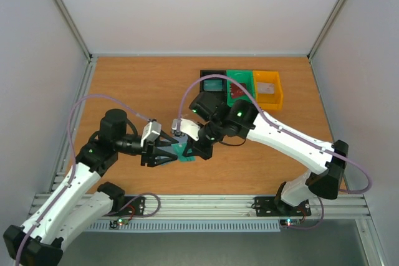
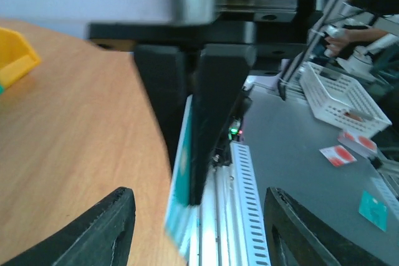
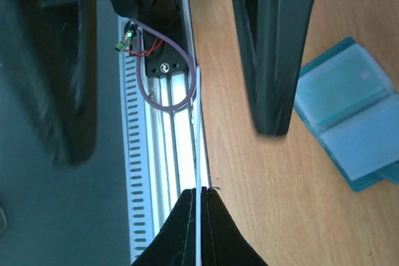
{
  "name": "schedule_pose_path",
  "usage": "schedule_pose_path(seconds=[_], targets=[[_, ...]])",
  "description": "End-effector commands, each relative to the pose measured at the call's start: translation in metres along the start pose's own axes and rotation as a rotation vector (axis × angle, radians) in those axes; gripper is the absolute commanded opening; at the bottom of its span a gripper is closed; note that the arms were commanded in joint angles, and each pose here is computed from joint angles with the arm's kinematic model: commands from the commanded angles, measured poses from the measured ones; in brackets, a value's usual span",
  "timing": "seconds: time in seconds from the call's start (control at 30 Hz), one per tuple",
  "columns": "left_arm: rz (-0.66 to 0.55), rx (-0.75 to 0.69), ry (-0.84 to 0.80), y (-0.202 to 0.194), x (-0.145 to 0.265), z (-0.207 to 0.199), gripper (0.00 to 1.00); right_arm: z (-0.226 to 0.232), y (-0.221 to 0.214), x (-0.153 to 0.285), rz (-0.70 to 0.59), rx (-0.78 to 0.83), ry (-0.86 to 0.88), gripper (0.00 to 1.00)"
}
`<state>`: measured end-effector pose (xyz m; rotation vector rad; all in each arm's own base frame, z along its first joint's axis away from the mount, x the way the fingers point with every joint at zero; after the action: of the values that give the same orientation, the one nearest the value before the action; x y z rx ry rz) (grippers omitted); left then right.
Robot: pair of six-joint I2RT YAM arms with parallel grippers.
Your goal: Take the credit cards out of the card holder
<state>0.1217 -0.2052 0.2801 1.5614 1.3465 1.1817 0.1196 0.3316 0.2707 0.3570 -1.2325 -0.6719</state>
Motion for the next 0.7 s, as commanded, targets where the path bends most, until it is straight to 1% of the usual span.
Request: schedule_pose_path(seconds=[0.0, 0.03, 0.1, 0.17, 0.2, 0.33, 0.47, 0.5, 0.53, 0.57, 0.63, 0.67], targets=[[0.009, -0.067, -0.077, 0.006, -0.005, -0.014, 0.53, 0.004, 0.016, -0.005, 0.004, 0.104, -0.035, 0.01], [0.006, -0.069, -0.075, 0.006, -0.005, -0.015, 0.47, 0.005, 0.017, -0.006, 0.005, 0.108, -0.029, 0.01], [-0.007, -0.093, -0.070, 0.009, -0.006, -0.014, 0.30, 0.008, 0.018, -0.010, 0.007, 0.116, -0.013, 0.01], [-0.030, -0.099, -0.070, 0.012, -0.007, -0.013, 0.06, 0.009, 0.017, -0.012, 0.013, 0.119, -0.007, 0.01], [-0.041, -0.093, -0.069, 0.014, -0.007, -0.012, 0.01, 0.008, 0.018, -0.012, 0.011, 0.120, -0.009, 0.01], [-0.048, -0.066, -0.044, 0.014, -0.007, -0.010, 0.00, 0.007, 0.018, -0.005, -0.014, 0.140, -0.049, 0.02], [-0.080, 0.067, 0.024, 0.020, -0.007, 0.002, 0.00, 0.005, 0.021, 0.004, -0.079, 0.160, -0.083, 0.03], [-0.100, 0.089, 0.042, 0.023, -0.007, 0.005, 0.00, 0.004, 0.023, 0.007, -0.094, 0.160, -0.089, 0.06], [-0.122, 0.127, 0.062, 0.027, -0.006, 0.009, 0.00, 0.001, 0.025, 0.009, -0.111, 0.159, -0.108, 0.14], [-0.146, 0.148, 0.084, 0.030, -0.006, 0.013, 0.00, -0.005, 0.027, 0.011, -0.126, 0.145, -0.148, 0.24], [-0.224, 0.209, 0.156, 0.041, -0.004, 0.028, 0.00, -0.028, 0.034, 0.019, -0.189, 0.115, -0.281, 0.53], [-0.259, 0.247, 0.211, 0.044, -0.002, 0.039, 0.00, -0.044, 0.037, 0.029, -0.231, 0.083, -0.358, 0.63]])
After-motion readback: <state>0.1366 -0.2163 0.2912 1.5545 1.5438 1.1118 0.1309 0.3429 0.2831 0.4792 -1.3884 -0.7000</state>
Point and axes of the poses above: each gripper's point midway between its finger pads, its own x axis back along the fingers, its own z axis along the line the jaws close on, y = z × x, the point moved 2 cm from there along x, back along the fingers
